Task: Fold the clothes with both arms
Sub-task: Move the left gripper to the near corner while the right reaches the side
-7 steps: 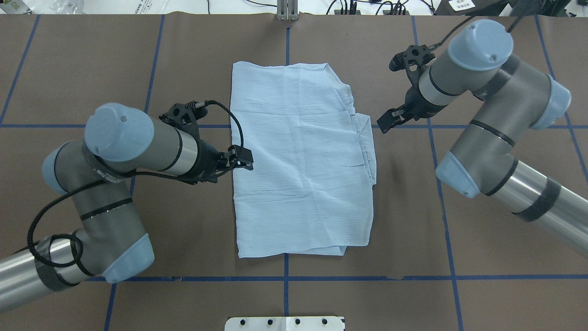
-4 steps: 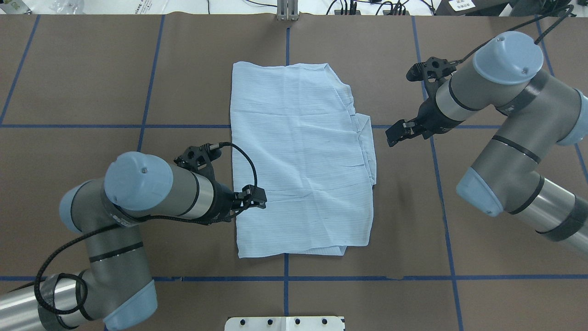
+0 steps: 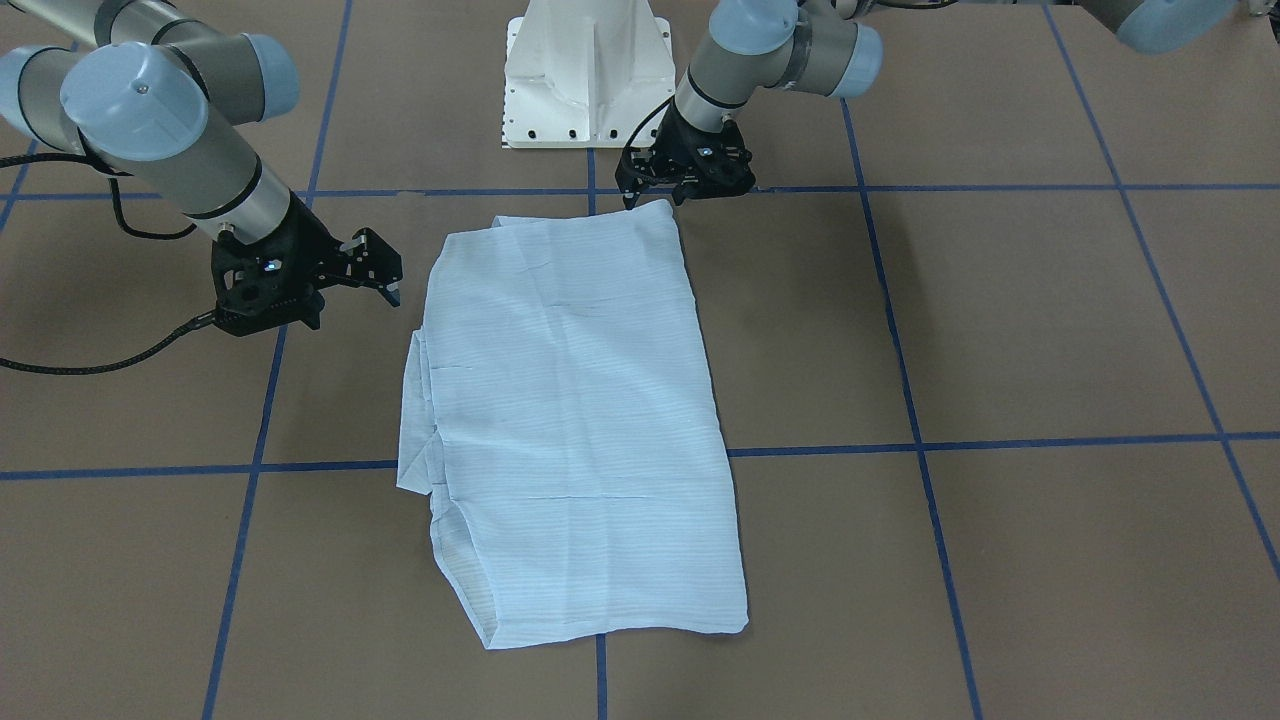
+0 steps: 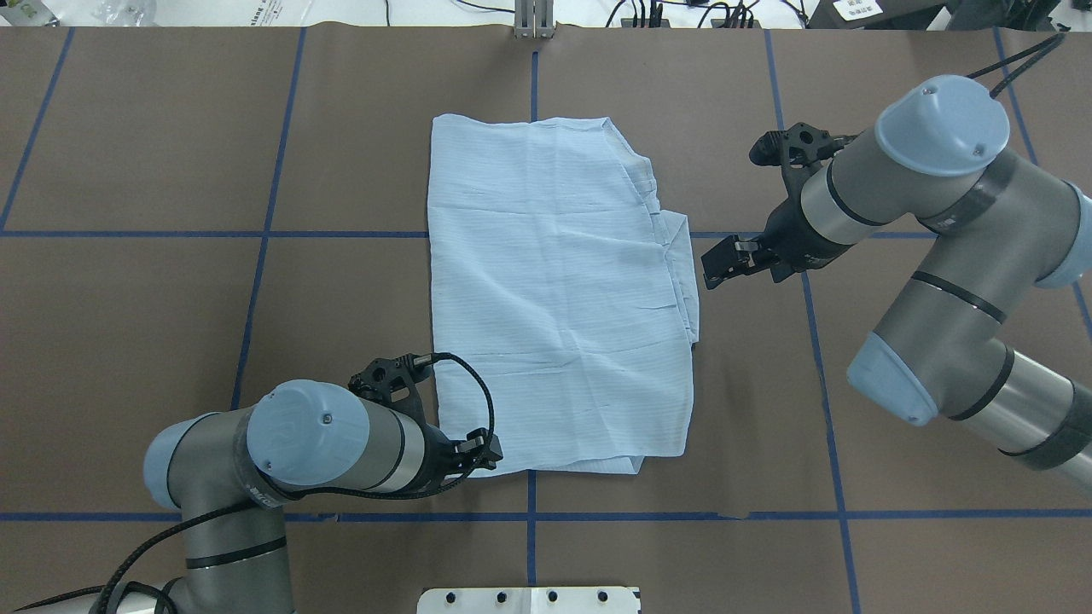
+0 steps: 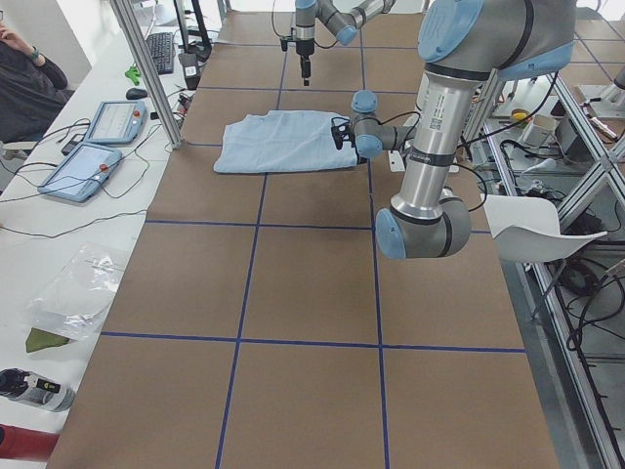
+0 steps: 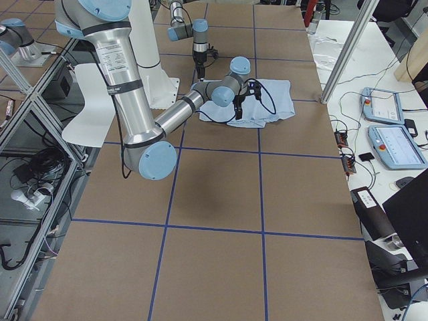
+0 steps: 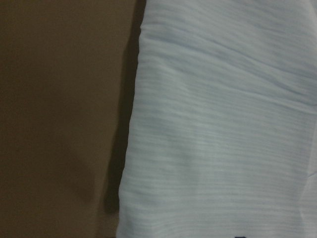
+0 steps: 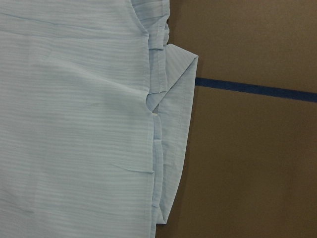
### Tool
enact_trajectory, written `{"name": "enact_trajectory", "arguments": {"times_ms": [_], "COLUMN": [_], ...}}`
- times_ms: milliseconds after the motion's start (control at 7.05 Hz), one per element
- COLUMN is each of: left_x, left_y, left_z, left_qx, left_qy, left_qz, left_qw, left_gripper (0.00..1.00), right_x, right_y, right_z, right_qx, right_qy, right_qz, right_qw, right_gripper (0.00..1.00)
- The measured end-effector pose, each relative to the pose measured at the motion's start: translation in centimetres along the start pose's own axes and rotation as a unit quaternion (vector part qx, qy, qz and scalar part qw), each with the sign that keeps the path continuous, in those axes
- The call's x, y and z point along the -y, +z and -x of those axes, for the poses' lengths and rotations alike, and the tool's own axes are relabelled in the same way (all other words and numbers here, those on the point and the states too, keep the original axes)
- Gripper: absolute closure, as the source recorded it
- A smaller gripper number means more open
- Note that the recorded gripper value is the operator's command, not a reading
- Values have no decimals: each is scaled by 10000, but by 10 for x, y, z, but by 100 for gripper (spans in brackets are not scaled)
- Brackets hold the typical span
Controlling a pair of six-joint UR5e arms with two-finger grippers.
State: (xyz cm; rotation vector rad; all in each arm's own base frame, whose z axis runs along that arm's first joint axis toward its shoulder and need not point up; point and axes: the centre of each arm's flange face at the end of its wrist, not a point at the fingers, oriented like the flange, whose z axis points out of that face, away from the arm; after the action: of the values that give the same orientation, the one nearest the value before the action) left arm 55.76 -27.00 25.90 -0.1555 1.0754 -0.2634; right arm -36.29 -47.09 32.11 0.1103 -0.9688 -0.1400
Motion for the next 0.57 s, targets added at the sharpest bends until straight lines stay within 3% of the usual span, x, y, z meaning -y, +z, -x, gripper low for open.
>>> {"name": "enact_trajectory", "arguments": {"times_ms": [284, 568], "left_x": [0, 0], "left_y": [5, 8], "left_z": [2, 3], "left_qx": [87, 149], "left_qy": [-18, -33], "left_qz": [-5, -10], "left_qw": [10000, 9999], "left_gripper": [31, 46], "right_x": [0, -1], "right_y": [-1, -1], "right_z": [1, 1], "right_qx": [7, 9], "right_qy": [-3, -2], "right_qz": [-3, 1], "right_qw": [10000, 10000], "right_gripper": [0, 0]}}
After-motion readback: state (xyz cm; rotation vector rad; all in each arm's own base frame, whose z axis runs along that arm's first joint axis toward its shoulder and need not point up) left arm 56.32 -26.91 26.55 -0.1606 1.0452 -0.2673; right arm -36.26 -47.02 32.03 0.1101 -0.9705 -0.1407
